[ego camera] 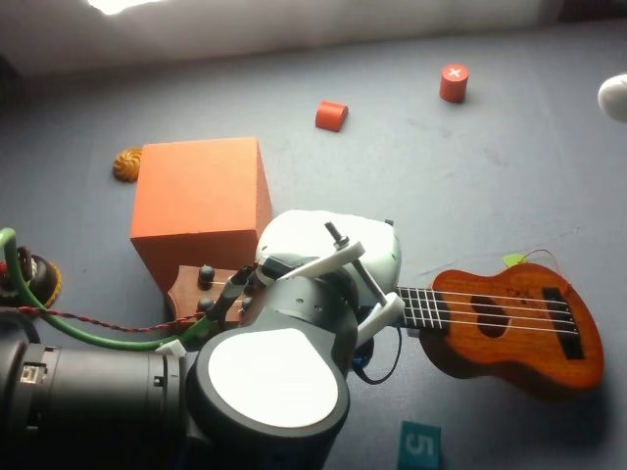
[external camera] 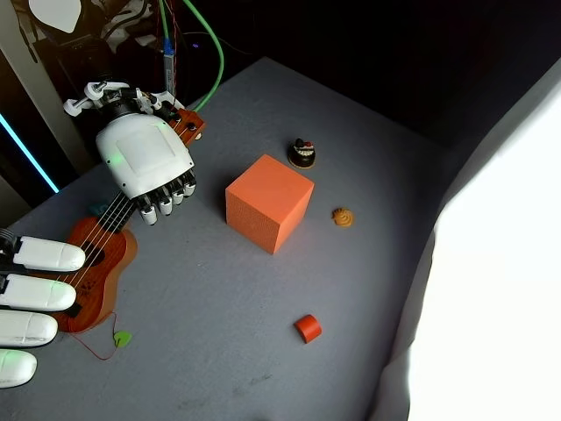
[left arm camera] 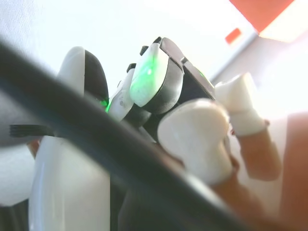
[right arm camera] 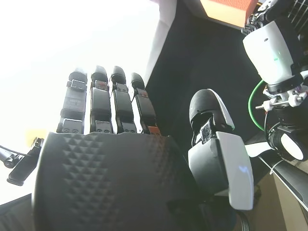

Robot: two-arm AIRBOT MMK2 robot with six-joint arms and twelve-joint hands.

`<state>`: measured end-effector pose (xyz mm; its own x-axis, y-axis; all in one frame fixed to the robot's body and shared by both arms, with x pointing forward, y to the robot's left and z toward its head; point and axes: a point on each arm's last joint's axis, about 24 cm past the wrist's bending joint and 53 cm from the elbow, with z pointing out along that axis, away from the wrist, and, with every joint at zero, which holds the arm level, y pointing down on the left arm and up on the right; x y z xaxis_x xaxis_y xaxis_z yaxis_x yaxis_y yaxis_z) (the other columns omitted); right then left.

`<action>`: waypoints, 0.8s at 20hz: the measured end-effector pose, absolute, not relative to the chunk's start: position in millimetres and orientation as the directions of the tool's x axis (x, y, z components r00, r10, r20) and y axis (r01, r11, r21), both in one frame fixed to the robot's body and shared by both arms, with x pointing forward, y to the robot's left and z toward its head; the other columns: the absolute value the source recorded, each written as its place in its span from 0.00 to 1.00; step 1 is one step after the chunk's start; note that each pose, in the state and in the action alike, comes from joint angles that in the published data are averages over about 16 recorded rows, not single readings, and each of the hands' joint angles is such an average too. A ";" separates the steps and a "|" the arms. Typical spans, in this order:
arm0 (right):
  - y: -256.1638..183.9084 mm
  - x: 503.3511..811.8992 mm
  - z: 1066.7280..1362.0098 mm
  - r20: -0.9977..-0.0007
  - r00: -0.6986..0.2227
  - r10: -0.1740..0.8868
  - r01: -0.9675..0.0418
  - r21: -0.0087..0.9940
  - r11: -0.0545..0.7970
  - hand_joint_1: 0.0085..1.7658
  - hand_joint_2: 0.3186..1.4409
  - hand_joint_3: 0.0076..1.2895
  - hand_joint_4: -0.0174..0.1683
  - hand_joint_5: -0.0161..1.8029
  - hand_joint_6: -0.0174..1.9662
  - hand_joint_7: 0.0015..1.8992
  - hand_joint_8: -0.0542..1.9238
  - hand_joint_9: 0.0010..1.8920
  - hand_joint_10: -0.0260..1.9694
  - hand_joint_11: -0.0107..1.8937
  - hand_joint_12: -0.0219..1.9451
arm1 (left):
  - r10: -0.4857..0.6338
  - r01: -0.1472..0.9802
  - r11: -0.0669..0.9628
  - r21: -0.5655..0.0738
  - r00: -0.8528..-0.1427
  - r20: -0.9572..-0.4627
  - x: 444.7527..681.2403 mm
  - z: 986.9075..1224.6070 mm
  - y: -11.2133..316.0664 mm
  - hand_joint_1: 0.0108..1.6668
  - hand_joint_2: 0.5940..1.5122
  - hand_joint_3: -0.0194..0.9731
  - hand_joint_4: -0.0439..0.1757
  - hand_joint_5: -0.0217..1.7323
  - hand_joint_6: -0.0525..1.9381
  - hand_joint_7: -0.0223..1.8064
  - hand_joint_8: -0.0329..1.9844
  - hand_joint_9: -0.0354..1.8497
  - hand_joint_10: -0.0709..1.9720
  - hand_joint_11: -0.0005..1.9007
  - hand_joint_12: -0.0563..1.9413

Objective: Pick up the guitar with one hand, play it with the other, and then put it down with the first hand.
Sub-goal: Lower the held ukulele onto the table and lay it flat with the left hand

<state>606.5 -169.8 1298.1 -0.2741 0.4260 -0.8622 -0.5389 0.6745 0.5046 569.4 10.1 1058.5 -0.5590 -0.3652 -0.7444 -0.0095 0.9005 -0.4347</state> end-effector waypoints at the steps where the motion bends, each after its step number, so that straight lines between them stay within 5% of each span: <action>1: -169.8 606.5 1298.1 -0.862 -0.274 0.426 -0.539 0.505 0.675 0.05 0.90 0.01 0.11 0.07 0.03 0.06 0.03 0.04 0.01 0.02 0.01 | -0.366 -0.011 0.900 -0.435 -0.560 -0.744 569.9 1056.1 10.1 0.87 0.54 0.01 0.50 0.74 0.98 0.74 0.99 0.77 0.97 0.76 0.98; 9: -168.8 605.9 1298.0 -0.862 -0.275 0.426 -0.540 0.505 0.673 0.06 0.90 0.01 0.11 0.07 0.03 0.07 0.03 0.04 0.02 0.02 0.01 | -0.365 -0.013 0.899 -0.438 -0.575 -0.732 572.7 1038.5 8.4 0.87 0.54 0.01 0.55 0.72 0.98 0.73 0.99 0.76 0.97 0.75 0.98; 16: -167.9 605.2 1298.0 -0.862 -0.276 0.425 -0.542 0.505 0.672 0.06 0.90 0.01 0.11 0.07 0.03 0.07 0.03 0.04 0.02 0.02 0.01 | -0.355 -0.002 0.897 -0.441 -0.597 -0.719 571.6 1026.4 5.2 0.80 0.56 0.11 0.41 0.56 0.93 0.62 0.95 0.66 0.97 0.65 0.98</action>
